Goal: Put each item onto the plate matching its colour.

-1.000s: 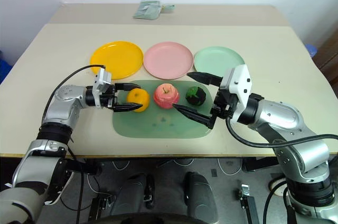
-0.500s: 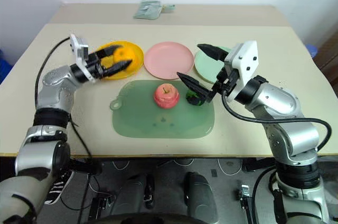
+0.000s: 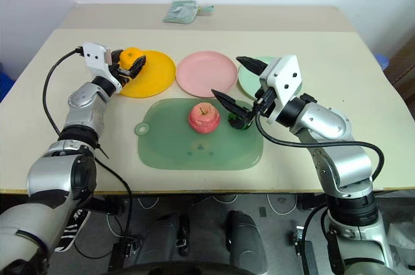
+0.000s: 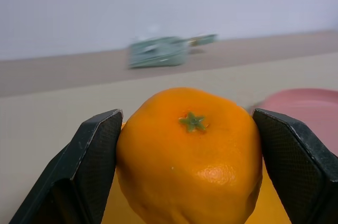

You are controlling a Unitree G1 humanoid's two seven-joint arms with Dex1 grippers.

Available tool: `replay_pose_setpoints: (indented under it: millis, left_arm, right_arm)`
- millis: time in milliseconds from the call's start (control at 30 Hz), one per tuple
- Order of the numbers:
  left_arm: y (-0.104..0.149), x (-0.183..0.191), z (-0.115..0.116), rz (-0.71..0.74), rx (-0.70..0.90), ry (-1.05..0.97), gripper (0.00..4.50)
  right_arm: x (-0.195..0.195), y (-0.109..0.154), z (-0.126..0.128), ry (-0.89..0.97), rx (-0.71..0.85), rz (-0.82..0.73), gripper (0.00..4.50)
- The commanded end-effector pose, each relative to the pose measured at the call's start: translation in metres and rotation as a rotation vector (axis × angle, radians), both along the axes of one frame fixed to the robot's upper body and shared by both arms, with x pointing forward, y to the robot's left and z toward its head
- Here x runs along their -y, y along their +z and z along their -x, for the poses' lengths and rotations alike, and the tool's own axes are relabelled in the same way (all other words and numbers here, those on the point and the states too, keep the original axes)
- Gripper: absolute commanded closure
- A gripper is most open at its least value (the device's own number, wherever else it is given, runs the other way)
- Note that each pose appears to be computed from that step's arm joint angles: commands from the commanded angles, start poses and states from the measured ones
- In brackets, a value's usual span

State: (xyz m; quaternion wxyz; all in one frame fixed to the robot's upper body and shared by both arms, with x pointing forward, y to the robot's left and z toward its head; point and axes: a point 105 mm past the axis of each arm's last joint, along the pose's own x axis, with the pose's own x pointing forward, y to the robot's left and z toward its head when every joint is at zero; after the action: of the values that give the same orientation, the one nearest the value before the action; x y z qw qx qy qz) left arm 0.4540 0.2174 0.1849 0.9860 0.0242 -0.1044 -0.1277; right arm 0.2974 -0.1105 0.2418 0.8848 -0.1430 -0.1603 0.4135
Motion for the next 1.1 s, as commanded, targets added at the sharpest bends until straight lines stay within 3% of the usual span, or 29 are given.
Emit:
replay_pose_setpoints:
  millis: [33, 100, 267, 367, 467, 533, 700, 833, 1100]
  left_arm:
    - [0.022, 0.004, -0.002, -0.012, 0.068, -0.003, 0.54]
    - [0.025, 0.004, -0.001, 0.004, 0.079, -0.015, 0.01]
    - [0.03, 0.005, 0.003, -0.061, 0.124, -0.038, 0.01]
    - [0.039, 0.009, 0.006, -0.029, 0.151, -0.104, 0.01]
    - [0.057, 0.023, 0.016, 0.032, 0.21, -0.296, 0.01]
    - [0.055, 0.032, 0.025, 0.027, 0.185, -0.448, 0.01]
    - [0.045, 0.04, 0.077, -0.027, 0.114, -0.892, 0.01]
    - [0.04, 0.029, 0.099, -0.059, 0.038, -0.978, 0.01]
    - [0.033, 0.016, 0.133, -0.078, -0.1, -1.093, 0.01]
  right_arm:
    - [0.0, 0.011, 0.007, 0.006, 0.057, -0.005, 0.0]
    - [0.001, 0.011, 0.007, 0.002, 0.061, -0.003, 0.0]
    - [0.003, 0.011, 0.007, -0.003, 0.059, 0.001, 0.0]
    - [0.003, 0.01, 0.007, -0.002, 0.058, 0.004, 0.0]
    - [0.002, 0.008, 0.007, 0.005, 0.045, 0.015, 0.0]
    - [0.0, 0.005, 0.008, 0.02, 0.022, 0.017, 0.0]
    - [-0.02, -0.009, 0.004, 0.057, -0.07, 0.057, 0.0]
    - [-0.051, -0.012, -0.001, 0.105, -0.087, 0.055, 0.0]
    - [-0.073, -0.051, -0.023, 0.082, -0.306, 0.242, 0.0]
